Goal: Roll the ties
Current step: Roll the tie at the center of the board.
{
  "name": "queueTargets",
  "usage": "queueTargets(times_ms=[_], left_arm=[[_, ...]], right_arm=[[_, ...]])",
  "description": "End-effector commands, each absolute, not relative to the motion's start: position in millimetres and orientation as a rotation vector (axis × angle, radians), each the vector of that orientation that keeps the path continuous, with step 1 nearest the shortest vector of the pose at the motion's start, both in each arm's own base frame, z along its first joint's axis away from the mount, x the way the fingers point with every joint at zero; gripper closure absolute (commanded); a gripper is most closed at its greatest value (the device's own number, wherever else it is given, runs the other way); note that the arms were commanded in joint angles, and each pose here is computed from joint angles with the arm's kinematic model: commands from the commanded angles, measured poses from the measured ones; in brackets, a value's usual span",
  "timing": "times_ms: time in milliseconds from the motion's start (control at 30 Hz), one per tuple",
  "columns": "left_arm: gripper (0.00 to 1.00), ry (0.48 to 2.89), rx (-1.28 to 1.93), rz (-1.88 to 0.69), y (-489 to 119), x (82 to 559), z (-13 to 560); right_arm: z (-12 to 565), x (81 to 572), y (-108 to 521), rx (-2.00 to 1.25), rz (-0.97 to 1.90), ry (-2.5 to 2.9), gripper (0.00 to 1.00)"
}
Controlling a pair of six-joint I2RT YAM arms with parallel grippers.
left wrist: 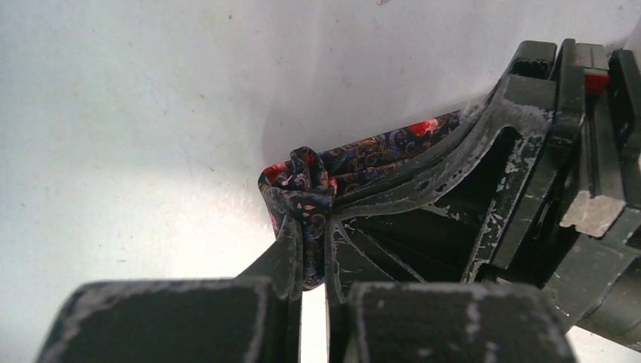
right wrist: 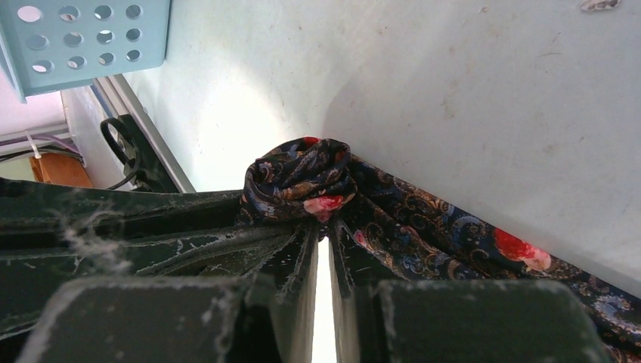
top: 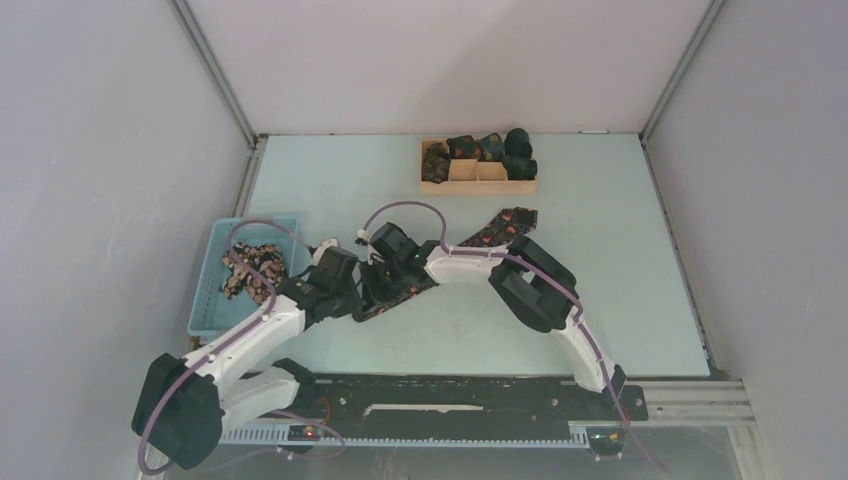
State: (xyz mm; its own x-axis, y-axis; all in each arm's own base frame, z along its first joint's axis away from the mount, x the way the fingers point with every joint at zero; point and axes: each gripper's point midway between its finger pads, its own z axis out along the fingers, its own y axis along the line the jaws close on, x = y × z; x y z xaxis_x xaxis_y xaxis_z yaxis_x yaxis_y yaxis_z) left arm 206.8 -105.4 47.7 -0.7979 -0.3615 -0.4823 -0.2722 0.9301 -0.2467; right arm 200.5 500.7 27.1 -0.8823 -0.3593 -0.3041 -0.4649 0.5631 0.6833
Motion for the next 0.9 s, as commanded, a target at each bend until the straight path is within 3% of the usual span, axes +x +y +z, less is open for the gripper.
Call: queueTargets(times_ms=[0, 867], left_arm=[[1.00, 2.509, -0.412, -0.262, -118, 221, 62], [1.00, 2.581, -0.361, -0.151, -126, 227, 48]], right_arm=[[41, 197, 511, -0.733, 1.325, 2.593, 0.86], [80, 230, 446, -0.619, 1.219, 2.538, 0.86]])
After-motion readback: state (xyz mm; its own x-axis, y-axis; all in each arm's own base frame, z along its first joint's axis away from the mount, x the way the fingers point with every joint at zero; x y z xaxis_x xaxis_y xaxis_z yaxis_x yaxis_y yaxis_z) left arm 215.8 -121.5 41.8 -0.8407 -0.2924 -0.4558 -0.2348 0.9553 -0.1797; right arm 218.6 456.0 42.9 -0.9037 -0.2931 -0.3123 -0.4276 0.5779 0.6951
